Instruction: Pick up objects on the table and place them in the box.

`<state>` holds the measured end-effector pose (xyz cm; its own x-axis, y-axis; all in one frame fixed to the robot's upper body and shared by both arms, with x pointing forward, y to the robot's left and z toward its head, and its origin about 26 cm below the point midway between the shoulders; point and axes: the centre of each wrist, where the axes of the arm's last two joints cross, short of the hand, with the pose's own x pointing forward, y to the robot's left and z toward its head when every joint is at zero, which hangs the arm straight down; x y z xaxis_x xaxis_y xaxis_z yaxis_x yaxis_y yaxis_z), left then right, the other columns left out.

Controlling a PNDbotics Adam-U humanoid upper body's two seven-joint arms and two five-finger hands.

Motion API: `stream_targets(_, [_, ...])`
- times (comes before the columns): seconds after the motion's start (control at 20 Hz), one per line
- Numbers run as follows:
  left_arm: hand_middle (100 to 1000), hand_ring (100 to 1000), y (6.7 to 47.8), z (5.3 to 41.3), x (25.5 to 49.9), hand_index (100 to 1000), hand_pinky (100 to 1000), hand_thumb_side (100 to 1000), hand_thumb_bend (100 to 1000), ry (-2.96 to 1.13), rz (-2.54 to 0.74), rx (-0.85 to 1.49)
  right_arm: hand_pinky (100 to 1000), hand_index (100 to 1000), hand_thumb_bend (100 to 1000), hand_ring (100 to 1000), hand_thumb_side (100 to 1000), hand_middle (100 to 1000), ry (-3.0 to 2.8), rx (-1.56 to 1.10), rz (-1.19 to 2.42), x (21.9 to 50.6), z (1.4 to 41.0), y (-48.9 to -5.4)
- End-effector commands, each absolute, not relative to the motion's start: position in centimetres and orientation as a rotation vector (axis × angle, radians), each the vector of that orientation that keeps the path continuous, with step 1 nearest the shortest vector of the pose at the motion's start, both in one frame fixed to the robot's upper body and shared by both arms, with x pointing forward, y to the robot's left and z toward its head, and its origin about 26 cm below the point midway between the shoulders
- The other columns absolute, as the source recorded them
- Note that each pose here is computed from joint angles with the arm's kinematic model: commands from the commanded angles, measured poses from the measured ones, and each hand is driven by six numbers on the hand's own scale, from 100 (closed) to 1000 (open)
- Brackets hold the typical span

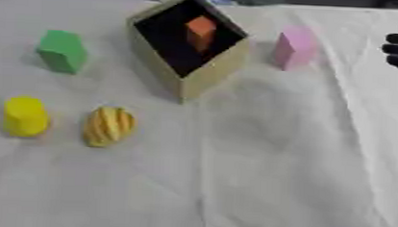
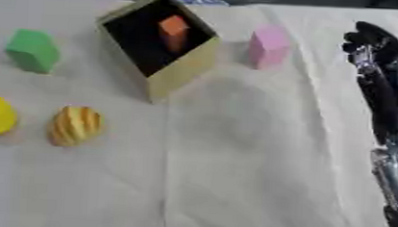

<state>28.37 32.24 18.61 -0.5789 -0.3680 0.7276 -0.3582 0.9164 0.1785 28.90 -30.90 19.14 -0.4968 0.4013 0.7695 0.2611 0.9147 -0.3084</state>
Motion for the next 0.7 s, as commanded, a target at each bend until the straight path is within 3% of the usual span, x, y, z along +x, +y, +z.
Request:
stream_targets(0.05, [791,853,32.5,19.5,28.2,869,798,791,596,-2.264,-0.037,0.536,877,872,100,828,744,772,-2.154,-0.570,0.322,28.6,21.4,-31.9])
stream_targets(0.4, [792,854,32.6,19.5,28.2,869,798,791,595,-2.262,-0.045,0.547,886,875,100,843,724,788,-2.140,-0.812,0.616,28.3,25.5,-33.8])
stream_targets(0.7, [793,855,32.9,19.4,28.0,869,798,793,593,-2.251,-0.058,0.565,896,878,100,864,650,810,-1.975,-0.989,0.940,28.0,28.6,-35.3])
